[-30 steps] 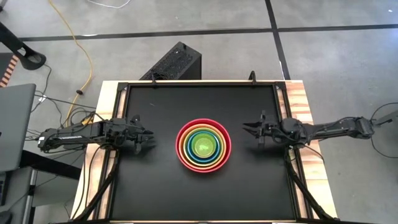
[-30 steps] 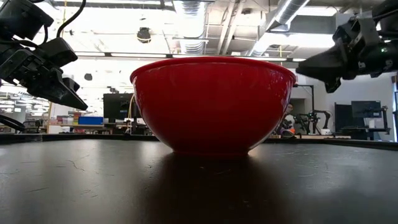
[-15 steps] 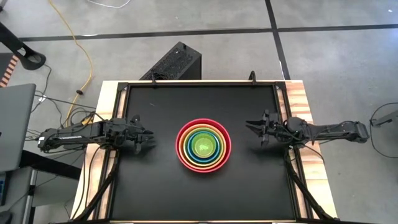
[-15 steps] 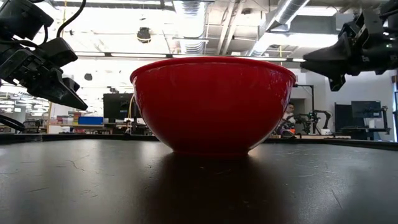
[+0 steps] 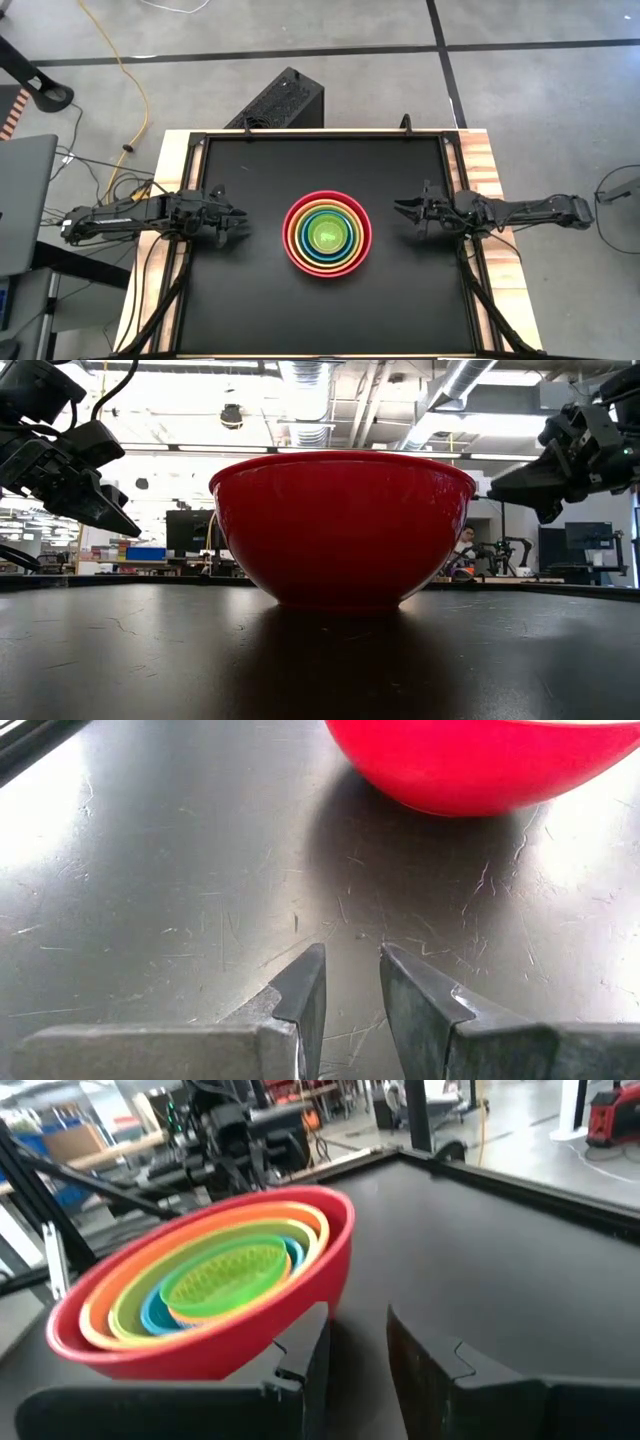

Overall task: Nest bowls inside each other
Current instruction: Return to Home Position

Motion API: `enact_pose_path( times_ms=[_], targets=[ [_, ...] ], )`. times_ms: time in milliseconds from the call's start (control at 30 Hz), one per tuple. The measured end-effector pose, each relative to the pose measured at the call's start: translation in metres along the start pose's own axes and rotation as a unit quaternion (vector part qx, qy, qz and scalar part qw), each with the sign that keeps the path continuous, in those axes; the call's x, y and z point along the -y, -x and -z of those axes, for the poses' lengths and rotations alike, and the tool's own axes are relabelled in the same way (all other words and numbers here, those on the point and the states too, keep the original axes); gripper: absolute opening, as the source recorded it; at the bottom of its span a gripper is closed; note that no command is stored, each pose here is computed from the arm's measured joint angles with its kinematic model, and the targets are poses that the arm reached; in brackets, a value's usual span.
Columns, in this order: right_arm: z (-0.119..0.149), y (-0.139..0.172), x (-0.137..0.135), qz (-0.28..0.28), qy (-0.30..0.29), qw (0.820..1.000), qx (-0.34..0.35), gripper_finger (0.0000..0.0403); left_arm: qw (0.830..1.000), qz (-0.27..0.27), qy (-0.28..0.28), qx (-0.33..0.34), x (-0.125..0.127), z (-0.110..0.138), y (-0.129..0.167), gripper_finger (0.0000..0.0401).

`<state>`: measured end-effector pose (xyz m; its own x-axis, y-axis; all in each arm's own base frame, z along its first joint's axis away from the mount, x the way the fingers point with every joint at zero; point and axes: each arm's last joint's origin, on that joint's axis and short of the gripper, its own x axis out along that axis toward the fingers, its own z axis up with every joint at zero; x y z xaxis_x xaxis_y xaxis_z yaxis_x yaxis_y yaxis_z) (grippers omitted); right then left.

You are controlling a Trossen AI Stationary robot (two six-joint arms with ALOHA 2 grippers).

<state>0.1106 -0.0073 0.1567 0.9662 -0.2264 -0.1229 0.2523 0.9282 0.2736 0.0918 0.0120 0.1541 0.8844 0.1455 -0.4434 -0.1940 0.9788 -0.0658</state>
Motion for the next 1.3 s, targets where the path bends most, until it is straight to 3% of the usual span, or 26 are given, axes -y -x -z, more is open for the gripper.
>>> enact_pose_path(
  times_ms=[1300],
  targets=[
    [0.0053, 0.0002, 0.0014, 0.004, 0.007, 1.000, -0.029, 0.0119, 1.000, 0.000, 0.000, 0.000, 0.0000, 0.0000, 0.0000, 0.0087]
  ],
)
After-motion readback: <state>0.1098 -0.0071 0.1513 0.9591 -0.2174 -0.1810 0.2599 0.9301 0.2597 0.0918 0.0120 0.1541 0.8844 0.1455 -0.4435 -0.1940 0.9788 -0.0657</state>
